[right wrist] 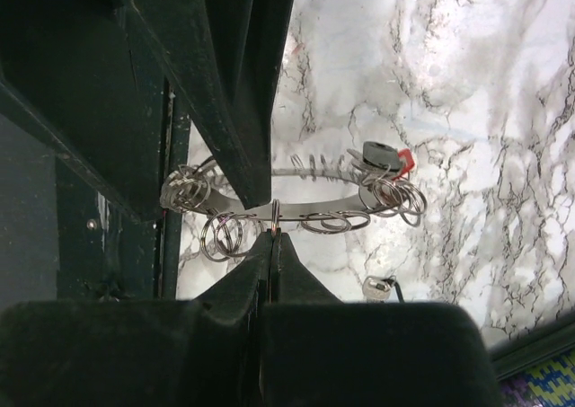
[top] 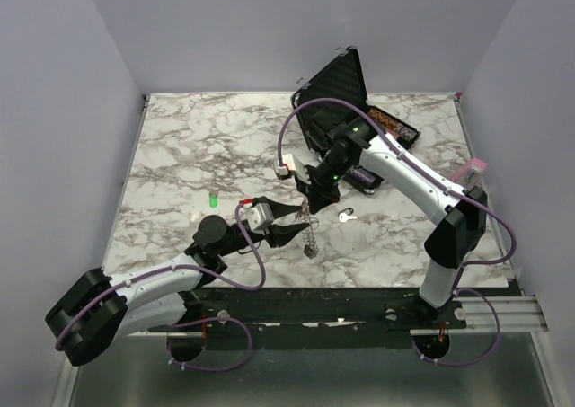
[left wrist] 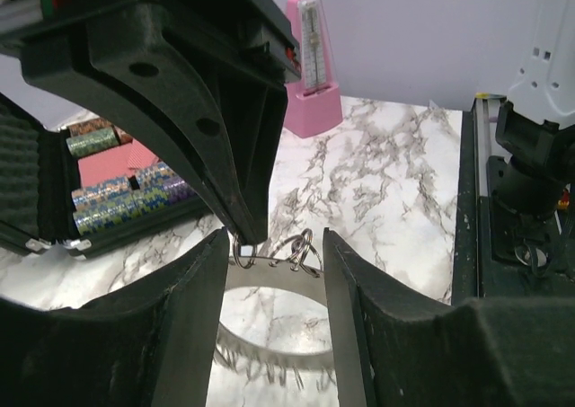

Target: Put the keys on the keyring

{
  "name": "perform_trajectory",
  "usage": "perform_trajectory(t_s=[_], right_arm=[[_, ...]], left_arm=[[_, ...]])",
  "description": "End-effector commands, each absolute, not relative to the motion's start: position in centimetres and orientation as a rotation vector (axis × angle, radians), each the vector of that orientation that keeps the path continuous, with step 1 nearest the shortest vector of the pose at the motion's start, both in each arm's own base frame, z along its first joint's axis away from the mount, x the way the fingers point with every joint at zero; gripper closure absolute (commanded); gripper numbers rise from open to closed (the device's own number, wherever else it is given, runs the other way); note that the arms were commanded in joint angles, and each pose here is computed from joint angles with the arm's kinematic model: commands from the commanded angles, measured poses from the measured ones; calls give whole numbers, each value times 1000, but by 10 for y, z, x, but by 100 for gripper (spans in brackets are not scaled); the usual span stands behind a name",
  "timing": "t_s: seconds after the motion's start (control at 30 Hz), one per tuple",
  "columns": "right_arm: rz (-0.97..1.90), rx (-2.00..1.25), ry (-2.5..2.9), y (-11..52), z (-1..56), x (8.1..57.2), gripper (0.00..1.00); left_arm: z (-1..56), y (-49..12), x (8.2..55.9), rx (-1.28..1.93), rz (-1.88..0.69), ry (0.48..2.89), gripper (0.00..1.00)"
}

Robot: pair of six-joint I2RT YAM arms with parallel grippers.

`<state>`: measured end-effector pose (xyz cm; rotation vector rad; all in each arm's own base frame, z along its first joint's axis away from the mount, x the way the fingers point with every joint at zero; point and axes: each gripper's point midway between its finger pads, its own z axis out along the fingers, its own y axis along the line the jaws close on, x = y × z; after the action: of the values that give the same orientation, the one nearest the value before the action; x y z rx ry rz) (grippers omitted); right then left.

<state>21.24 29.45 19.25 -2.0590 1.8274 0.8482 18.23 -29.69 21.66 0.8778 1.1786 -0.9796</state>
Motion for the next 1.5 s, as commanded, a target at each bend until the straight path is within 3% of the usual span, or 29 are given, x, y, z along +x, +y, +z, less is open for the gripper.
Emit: perform_trajectory(t_s=[0.0,0.17,0.7,0.9,1.1,1.3,1.33,1.4,1.47], right_arm=[[968,-2060,1849,293,205,190,97],[980,-2054,1830,295,210,190,97],[1030,-2054,1767,298,218,183,96],[1048,-2057,1754,298,218,180,96],[1051,-2058,1747,297,220,179,96],[1064,-2054,1733,298,222,177,96],[1068,-2054,1730,299,222,177,96],[1072,-2055,1734,299,221,177,96],[1077,-2056,1727,298,221,176,96]], left_arm=[[230,-293,178,878,-966,1117,46],[223,-293,179,895,-963,1141,53],[215,-291,188,903,-918,1184,59],[216,-292,189,906,-926,1192,67],[216,-294,189,907,-934,1196,69],[217,-297,189,907,-958,1206,78],[217,-297,188,906,-963,1209,82],[217,-297,189,900,-967,1215,100],[216,-296,190,886,-971,1229,100]])
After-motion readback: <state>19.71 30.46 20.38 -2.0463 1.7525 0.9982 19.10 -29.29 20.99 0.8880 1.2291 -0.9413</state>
